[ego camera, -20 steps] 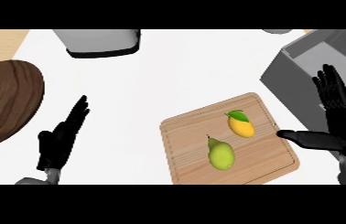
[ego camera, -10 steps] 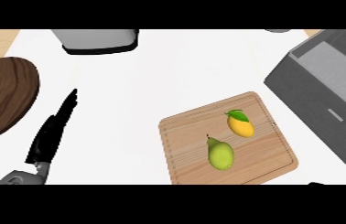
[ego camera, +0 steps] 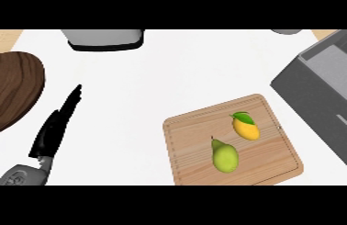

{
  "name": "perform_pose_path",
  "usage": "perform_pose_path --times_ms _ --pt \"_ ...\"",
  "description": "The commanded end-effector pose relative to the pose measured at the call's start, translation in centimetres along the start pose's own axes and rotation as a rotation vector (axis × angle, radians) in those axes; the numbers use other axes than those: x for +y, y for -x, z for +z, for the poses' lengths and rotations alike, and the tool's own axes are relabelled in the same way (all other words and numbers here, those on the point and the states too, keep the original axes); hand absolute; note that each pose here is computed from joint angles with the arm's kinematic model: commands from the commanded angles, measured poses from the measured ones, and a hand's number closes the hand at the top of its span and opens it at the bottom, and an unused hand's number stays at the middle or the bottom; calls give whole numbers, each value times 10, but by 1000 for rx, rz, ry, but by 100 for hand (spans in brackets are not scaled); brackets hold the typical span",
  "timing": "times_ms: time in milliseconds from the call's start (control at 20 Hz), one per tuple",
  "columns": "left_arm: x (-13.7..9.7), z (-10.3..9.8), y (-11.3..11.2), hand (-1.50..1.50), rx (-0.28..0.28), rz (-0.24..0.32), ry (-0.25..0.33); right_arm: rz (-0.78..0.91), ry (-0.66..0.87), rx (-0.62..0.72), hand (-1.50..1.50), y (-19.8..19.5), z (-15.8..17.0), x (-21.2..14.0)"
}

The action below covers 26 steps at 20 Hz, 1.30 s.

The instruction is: Pick the pear from the cutting board and place it in the cardboard box

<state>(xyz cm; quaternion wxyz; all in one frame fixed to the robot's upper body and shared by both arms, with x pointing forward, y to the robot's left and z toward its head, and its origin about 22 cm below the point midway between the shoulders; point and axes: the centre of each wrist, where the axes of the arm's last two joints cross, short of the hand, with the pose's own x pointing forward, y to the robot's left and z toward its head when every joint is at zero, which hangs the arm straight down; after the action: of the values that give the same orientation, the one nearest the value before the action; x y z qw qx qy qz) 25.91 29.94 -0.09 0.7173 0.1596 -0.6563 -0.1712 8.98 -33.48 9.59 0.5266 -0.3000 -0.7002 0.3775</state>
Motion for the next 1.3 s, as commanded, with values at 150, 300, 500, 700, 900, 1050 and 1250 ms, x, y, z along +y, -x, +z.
perform_pose_path --times_ms 150,300,500,700,900,1050,1250 --pt "-14 -20 -10 0 -22 -12 18 126 -116 148 -150 -72 3 -10" --pt "-22 -5 -6 0 -25 -5 37 178 -117 221 -150 -88 1 -17" --pt "-19 -14 -6 0 -39 0 29 233 -125 286 -150 -87 -12 -10" --pt "-21 -21 -25 0 -55 -17 47 244 -159 322 -150 -86 -29 1" --pt "-25 -21 -20 0 -35 -9 58 238 -202 384 -150 -99 -41 13" --pt "-21 -15 -1 0 -26 -2 47 219 -234 391 -150 -105 -59 24" --pt "-21 -5 4 0 -31 -2 51 219 -281 363 -150 -111 -67 62"
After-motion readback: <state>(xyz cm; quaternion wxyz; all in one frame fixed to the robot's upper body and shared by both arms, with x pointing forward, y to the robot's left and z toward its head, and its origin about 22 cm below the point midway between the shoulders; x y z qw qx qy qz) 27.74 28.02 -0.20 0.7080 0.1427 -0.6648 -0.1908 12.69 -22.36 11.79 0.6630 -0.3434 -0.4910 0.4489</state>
